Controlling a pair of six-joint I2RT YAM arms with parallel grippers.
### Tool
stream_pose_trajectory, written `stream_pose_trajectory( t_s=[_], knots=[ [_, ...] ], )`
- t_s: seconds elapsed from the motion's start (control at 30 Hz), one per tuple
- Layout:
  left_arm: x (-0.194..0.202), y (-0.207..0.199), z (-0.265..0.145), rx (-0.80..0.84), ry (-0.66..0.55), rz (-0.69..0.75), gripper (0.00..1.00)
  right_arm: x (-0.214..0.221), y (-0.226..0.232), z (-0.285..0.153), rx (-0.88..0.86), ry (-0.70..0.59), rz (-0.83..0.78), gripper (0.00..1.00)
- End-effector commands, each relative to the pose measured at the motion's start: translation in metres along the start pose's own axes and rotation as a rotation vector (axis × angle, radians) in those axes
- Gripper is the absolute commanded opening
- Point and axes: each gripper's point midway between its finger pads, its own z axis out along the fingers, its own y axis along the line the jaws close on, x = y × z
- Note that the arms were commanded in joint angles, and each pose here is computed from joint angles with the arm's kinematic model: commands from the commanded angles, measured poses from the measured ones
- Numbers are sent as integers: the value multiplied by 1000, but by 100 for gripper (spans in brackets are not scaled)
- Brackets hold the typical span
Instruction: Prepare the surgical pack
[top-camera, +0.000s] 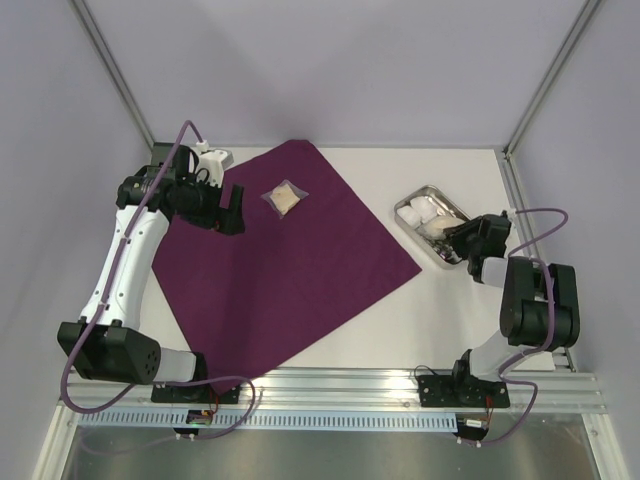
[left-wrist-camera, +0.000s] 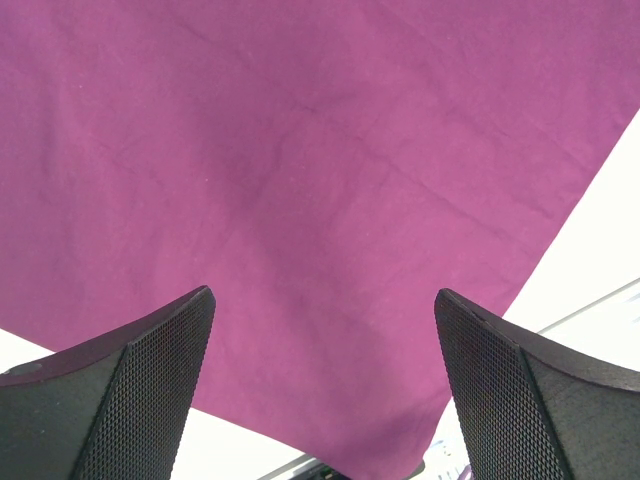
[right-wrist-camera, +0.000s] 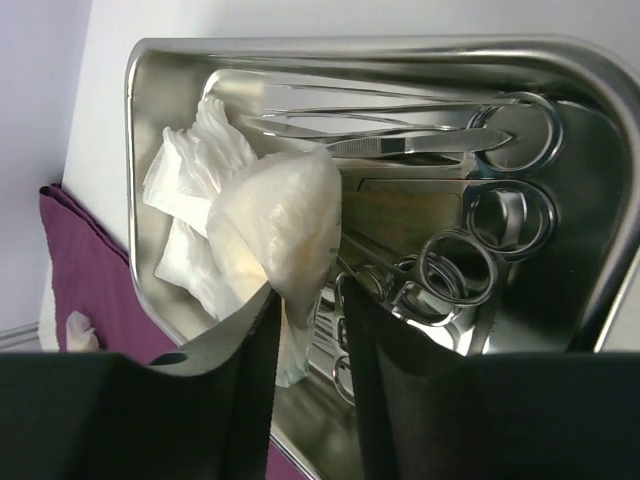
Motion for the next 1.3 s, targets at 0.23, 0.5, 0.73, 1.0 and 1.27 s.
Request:
stream_pose_trajectory(
  t_s=[0.23,0.5,0.73,1.0,1.27],
  knots=[
    [-9,-4,-4,17,-24,32,100,-45,22,-34,76,-161,-125,54],
    [-11,-9,-7,41,-28,26,100,-54,32,-52,129,-192,-282,50],
    [-11,-7,-9,27,-29,39,100,-39,34,-3,150,-3,-365,27],
    [4,12,11,-31,23,42,100,6,151,-37,-72,-15,-658,53],
    [24,41,24,-134,83,21,100,159,244,-8,-367,232,-445,66]
  ],
)
